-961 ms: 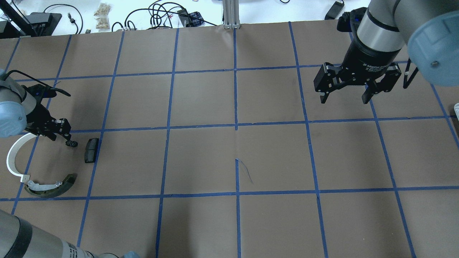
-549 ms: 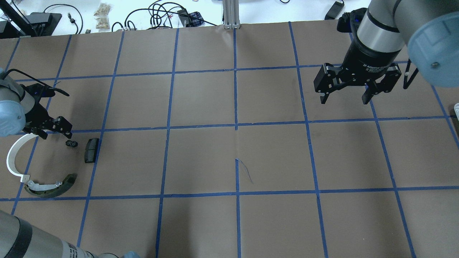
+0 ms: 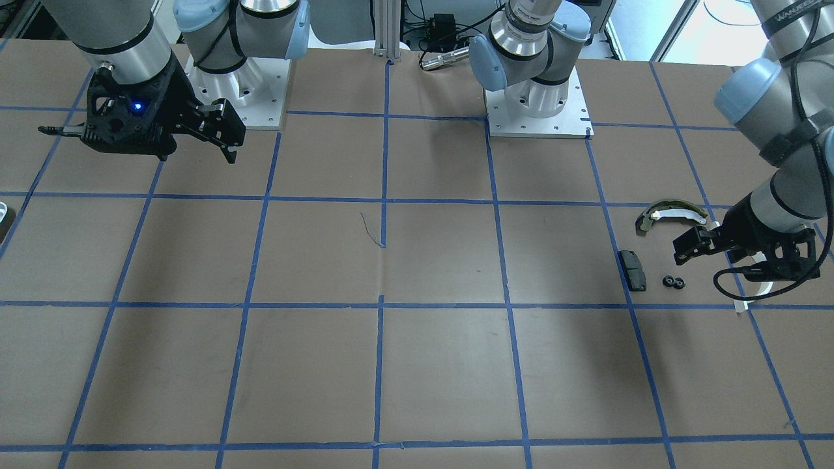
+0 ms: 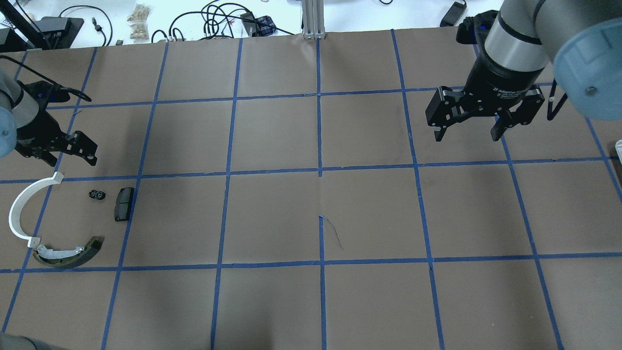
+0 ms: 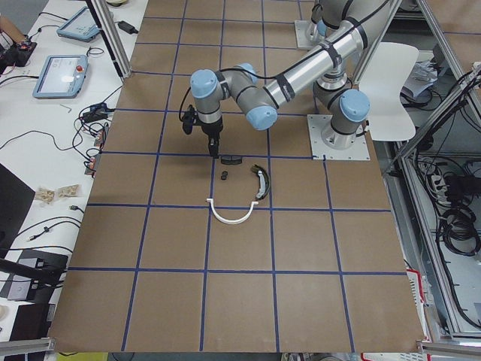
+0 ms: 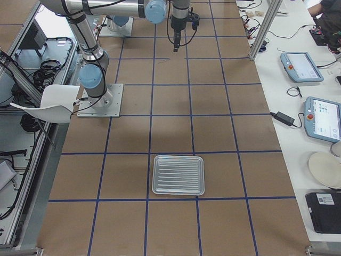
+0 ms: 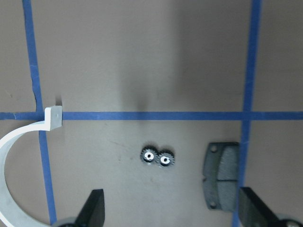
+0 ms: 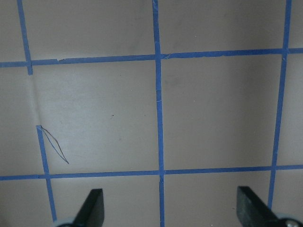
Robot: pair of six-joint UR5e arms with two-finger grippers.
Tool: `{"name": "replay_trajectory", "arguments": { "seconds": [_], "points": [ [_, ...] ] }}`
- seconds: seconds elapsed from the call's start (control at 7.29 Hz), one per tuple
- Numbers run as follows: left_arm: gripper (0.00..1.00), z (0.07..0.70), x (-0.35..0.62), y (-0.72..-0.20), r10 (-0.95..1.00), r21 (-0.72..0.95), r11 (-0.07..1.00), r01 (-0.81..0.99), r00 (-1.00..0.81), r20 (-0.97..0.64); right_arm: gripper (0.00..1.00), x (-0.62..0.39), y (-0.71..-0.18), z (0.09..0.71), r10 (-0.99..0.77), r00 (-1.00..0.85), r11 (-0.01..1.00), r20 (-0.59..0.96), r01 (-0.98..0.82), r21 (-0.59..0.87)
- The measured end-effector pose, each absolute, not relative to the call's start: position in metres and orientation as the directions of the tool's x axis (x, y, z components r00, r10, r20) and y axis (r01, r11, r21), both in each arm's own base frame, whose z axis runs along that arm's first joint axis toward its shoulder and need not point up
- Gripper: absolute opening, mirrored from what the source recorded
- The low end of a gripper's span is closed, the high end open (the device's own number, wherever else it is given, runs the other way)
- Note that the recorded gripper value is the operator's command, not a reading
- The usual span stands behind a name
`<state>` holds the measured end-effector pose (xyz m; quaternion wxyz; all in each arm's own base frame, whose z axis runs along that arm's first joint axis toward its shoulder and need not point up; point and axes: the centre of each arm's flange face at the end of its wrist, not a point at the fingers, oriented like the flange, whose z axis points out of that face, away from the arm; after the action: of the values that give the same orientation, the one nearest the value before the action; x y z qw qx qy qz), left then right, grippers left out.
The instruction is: Place bearing gear from tray to pile
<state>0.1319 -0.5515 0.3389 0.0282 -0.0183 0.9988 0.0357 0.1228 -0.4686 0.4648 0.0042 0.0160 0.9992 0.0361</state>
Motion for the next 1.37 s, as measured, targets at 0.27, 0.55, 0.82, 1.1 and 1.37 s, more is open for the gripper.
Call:
{"name": "replay_trajectory", "arguments": {
  "seconds": [0.27, 0.55, 0.82, 1.1, 1.37],
  "points": [
    [1.00, 0.425, 0.046, -0.572, -0.109, 0.079, 0.990, -0.114, -0.992, -0.057, 1.00, 0.123, -0.469, 0.465, 0.030, -1.000, 0.997, -0.008, 0.030, 0.071],
    [1.00, 0.485, -0.044, -0.570, -0.111, 0.058, 0.992, -0.114, -0.992, -0.060, 1.00, 0.122, -0.469, 0.464, 0.031, -0.999, 0.997, -0.008, 0.030, 0.071],
    [1.00, 0.509, -0.116, -0.554, -0.067, 0.016, 0.998, -0.068, -0.996, -0.054, 1.00, 0.122, -0.469, 0.464, 0.032, -0.999, 0.997, -0.008, 0.031, 0.070],
    [1.00, 0.504, -0.143, -0.542, -0.049, 0.015, 0.999, -0.049, -0.998, -0.028, 1.00, 0.122, -0.470, 0.464, 0.032, -0.999, 0.997, -0.007, 0.031, 0.070],
    [1.00, 0.499, -0.148, -0.533, 0.021, -0.021, 1.000, 0.020, -0.999, 0.042, 1.00, 0.122, -0.470, 0.464, 0.031, -0.999, 0.997, -0.008, 0.031, 0.070]
  ]
}}
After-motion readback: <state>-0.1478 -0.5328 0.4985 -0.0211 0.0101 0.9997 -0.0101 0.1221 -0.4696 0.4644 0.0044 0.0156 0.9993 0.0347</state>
